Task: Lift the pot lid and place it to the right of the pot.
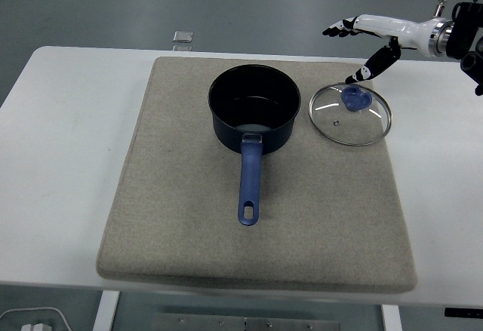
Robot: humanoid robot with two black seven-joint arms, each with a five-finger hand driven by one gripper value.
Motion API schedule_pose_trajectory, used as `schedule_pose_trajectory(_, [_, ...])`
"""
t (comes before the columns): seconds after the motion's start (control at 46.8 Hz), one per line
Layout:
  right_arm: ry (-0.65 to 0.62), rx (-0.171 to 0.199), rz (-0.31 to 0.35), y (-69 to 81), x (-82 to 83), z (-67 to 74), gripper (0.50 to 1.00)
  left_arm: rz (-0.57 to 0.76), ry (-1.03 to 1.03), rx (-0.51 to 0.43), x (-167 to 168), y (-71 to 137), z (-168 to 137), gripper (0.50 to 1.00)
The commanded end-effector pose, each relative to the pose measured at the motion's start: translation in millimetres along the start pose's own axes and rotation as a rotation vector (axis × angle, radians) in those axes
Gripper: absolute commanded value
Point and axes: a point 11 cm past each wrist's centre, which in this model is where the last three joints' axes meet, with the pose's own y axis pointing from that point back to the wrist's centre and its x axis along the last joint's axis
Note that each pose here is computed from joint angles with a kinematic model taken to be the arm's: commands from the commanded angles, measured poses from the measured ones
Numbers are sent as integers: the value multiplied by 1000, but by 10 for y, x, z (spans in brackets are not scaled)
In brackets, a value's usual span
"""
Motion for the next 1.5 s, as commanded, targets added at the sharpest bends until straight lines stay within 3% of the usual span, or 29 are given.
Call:
schedule_pose_trajectory(0.0, [-86,23,39,-3,19,-10,921,0,0,-1,0,0,7,1000])
schedule_pose_trajectory(0.107, [-172,35,68,1,25,4,921,0,0,0,0,0,-2,1000])
schedule_pose_trajectory(0.513, [-593,142,225,-27,33,11,921,0,0,0,0,0,-2,1000])
schedule_pose_trajectory(0.598, [-673,145,252,-38,29,31,921,0,0,0,0,0,-2,1000])
schedule_pose_trajectory(0.726, [-787,88,276,-83,-88,130,921,0,0,0,0,0,-2,1000])
schedule_pose_trajectory(0.791, [-849,83,284,-85,-98,151,921,0,0,-1,0,0,7,1000])
schedule_pose_trajectory(0.94, [-1032,92,317,-72,-78,194,921,0,0,-1,0,0,7,1000])
schedule_pose_trajectory(1.047, [-1152,126,324,-68,-101,206,921,0,0,-1,0,0,7,1000])
schedule_pose_trajectory(1.474, [-1445,169,353,-86,-195,262,921,0,2,0,0,0,-1,1000])
